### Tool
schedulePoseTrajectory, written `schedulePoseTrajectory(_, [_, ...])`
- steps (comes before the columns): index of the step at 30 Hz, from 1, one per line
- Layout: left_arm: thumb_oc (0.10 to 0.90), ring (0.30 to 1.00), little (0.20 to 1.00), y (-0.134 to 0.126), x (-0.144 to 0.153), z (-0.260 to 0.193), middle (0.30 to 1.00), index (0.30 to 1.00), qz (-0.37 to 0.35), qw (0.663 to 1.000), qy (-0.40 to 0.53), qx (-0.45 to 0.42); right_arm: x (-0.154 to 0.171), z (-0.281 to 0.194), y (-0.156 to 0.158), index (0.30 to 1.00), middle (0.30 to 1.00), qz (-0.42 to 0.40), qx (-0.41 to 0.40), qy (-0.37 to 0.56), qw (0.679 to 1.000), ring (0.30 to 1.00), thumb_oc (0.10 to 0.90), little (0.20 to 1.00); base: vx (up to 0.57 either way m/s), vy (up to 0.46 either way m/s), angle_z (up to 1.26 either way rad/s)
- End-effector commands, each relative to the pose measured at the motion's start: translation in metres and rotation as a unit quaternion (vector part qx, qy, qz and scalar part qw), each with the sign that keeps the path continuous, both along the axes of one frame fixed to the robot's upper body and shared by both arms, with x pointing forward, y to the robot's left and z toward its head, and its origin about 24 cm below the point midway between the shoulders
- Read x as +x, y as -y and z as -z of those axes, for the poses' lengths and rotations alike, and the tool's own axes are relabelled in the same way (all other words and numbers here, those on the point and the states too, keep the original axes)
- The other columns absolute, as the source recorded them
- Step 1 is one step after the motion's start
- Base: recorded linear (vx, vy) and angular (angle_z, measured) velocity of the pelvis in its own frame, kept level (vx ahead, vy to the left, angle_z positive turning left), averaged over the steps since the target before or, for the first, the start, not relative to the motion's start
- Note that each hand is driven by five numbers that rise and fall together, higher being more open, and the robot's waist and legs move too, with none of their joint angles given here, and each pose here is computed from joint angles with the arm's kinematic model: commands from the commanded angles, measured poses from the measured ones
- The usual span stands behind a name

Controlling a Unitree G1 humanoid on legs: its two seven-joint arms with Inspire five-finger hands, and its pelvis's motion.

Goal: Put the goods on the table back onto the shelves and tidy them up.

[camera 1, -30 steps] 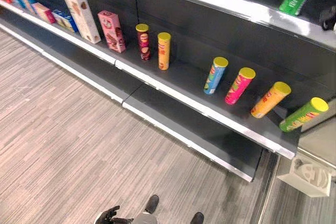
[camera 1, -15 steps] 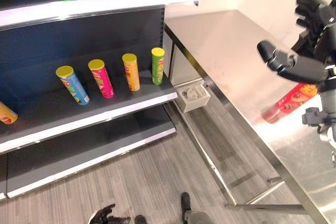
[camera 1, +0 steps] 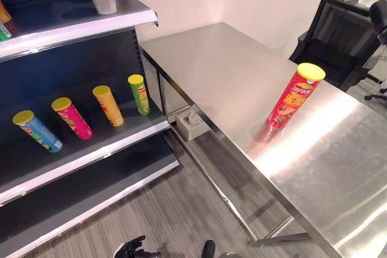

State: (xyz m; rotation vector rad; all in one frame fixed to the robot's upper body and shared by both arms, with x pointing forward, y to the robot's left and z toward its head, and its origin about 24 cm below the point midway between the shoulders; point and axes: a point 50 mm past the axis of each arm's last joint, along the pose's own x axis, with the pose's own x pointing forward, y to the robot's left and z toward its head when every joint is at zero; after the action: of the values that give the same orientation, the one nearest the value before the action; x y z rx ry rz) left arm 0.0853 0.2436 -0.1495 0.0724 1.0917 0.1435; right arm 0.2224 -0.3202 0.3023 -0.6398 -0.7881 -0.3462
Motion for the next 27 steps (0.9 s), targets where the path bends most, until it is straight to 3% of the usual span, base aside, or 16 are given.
schedulePoseTrajectory(1, [0.8, 0.9, 0.9, -0.03, 0.019, -0.019, 0.9, 0.9, 0.022, 0.998, 0.047, 0.043, -0.011, -0.042, -0.01, 0.9, 0.9, -0.096, 0.041, 0.117, 0.988, 0.9, 0.8, 0.9, -0.05, -0.238, 0.0])
schedulePoseTrajectory(7, [0.8, 0.9, 0.9, -0.015, 0.01, -0.011, 0.9, 0.9, 0.02, 0.999, 0.038, 0.02, 0.011, -0.03, -0.019, 0.9, 0.9, -0.099, 0.018, 0.061, 0.993, 0.9, 0.8, 0.9, 0.14, 0.233, -0.97])
schedulePoseTrajectory(13, [0.8, 0.9, 0.9, -0.017, 0.0, -0.007, 0.9, 0.9, 0.018, 0.999, 0.02, 0.024, 0.022, -0.014, -0.022, 0.9, 0.9, -0.085, 0.013, 0.022, 0.996, 0.9, 0.8, 0.9, 0.07, 0.224, -1.01])
schedulePoseTrajectory(27, [0.8, 0.9, 0.9, -0.017, -0.008, -0.004, 0.9, 0.9, 0.031, 0.999, -0.001, 0.024, 0.036, 0.01, -0.014, 0.9, 0.9, -0.052, 0.002, -0.054, 0.997, 0.9, 0.8, 0.9, 0.02, 0.029, 0.08])
